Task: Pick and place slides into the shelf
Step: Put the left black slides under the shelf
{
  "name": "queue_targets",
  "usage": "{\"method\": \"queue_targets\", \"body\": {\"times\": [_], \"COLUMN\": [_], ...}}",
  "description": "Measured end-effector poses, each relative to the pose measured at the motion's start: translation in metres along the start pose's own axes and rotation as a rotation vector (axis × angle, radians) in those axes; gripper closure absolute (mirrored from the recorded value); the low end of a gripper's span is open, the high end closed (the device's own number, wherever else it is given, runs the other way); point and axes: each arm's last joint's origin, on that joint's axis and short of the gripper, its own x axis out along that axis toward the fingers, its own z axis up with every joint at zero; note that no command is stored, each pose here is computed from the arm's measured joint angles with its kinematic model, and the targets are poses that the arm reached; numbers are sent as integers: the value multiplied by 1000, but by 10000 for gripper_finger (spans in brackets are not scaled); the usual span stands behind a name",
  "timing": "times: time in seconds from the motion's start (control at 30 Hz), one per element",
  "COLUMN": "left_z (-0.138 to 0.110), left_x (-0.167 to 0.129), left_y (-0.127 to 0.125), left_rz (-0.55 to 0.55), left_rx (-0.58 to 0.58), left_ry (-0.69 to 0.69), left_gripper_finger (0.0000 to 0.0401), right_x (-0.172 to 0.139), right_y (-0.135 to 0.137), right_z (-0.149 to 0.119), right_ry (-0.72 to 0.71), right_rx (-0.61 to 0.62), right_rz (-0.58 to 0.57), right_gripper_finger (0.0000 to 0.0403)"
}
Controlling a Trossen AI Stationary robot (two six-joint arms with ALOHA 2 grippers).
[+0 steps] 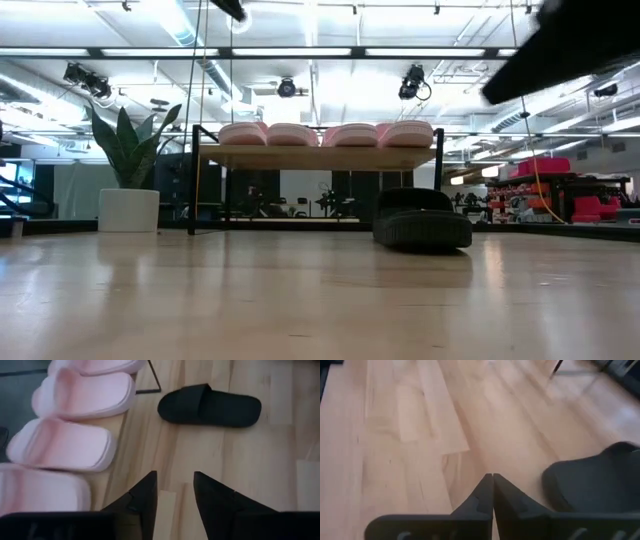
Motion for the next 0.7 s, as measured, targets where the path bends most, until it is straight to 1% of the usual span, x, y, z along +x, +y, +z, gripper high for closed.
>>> {"method": "queue_targets", "body": {"times": [0.13, 0.2, 0.3, 0.4, 0.5, 0.57, 0.63, 0.7], "left_z": [-11, -15, -19, -21, -24, -25, -25, -25], "left_x": [-25, -36, -49, -56, -61, -62, -62, -61], "left_y": [18, 28, 43, 53, 59, 61, 62, 61], "left_rz": [15, 53, 92, 105, 116, 120, 123, 122], "left_rx": [4, -19, -75, -127, -157, -165, -170, -170], "left_ry": [-23, -50, -99, -129, -143, -142, -142, -140], "left_gripper_finger": [262, 260, 260, 263, 268, 271, 273, 272], "right_x": [-10, -7, 3, 18, 35, 45, 53, 58], "right_y": [0, -5, -14, -25, -35, -42, -47, -51], "right_z": [-19, -28, -33, -33, -30, -27, -21, -15], "right_ry": [-82, -79, -57, 19, 160, 237, 266, 264], "right_rx": [18, 46, 32, -9, -73, -90, -99, -141], "right_rz": [-46, -63, -99, -113, -69, -42, -35, -36], "right_gripper_finger": [389, 388, 387, 387, 386, 386, 386, 385]}}
